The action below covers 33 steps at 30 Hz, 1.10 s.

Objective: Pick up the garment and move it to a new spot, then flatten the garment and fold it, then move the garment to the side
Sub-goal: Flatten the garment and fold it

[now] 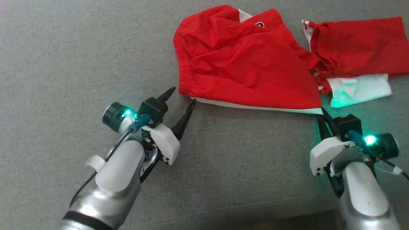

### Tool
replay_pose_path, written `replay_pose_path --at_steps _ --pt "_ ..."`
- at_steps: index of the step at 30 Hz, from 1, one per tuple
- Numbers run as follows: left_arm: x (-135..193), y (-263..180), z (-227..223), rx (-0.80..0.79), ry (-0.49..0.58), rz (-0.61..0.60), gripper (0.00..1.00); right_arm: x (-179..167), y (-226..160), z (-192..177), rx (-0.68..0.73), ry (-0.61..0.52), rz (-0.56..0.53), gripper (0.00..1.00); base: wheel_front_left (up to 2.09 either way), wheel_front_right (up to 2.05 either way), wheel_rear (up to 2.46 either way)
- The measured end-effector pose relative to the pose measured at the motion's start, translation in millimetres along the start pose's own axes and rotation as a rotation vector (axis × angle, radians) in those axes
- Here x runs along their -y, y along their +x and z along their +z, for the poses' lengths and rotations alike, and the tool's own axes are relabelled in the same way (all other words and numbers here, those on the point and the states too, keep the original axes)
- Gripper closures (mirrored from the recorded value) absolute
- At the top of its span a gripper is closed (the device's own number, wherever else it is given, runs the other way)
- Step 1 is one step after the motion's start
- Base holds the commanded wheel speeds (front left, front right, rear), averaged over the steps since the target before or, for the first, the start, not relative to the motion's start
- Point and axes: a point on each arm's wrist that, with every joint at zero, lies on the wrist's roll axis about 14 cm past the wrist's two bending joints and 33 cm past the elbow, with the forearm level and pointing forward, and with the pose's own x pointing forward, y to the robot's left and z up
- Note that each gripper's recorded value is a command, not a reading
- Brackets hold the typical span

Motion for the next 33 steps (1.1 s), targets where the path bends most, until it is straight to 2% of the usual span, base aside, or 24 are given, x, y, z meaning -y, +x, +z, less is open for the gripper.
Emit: replay_pose_path --at_steps 7,16,17,18,26,33 --pt "-2.6 5.0 -7.7 -0.032 0.017 -0.03 0.0 2.3 2.2 0.0 -0.001 0.006 -0.005 1.0 0.0 0.0 0.0" --pt "10.1 12.2 -6.3 -0.034 0.031 -0.089 0.0 2.5 5.5 1.2 0.0 0.003 -0.004 1.0 0.0 0.0 0.0" --pt "11.6 12.8 -7.5 -0.037 0.026 -0.094 0.41 2.5 6.0 1.5 0.0 0.002 -0.004 1.0 0.0 0.0 0.0" --pt "11.9 13.5 -7.7 -0.037 0.02 -0.096 1.0 2.3 6.7 2.1 0.002 0.001 -0.003 1.0 0.0 0.0 0.0" --pt "1.3 12.4 13.2 0.014 0.016 -0.074 1.0 1.6 11.7 37.6 0.125 -0.009 0.0 1.0 0.0 0.0 0.0" --pt "-31.5 -6.7 85.6 0.205 0.035 0.037 1.0 6.5 4.8 134.6 0.406 -0.044 -0.011 1.0 0.0 0.0 0.0"
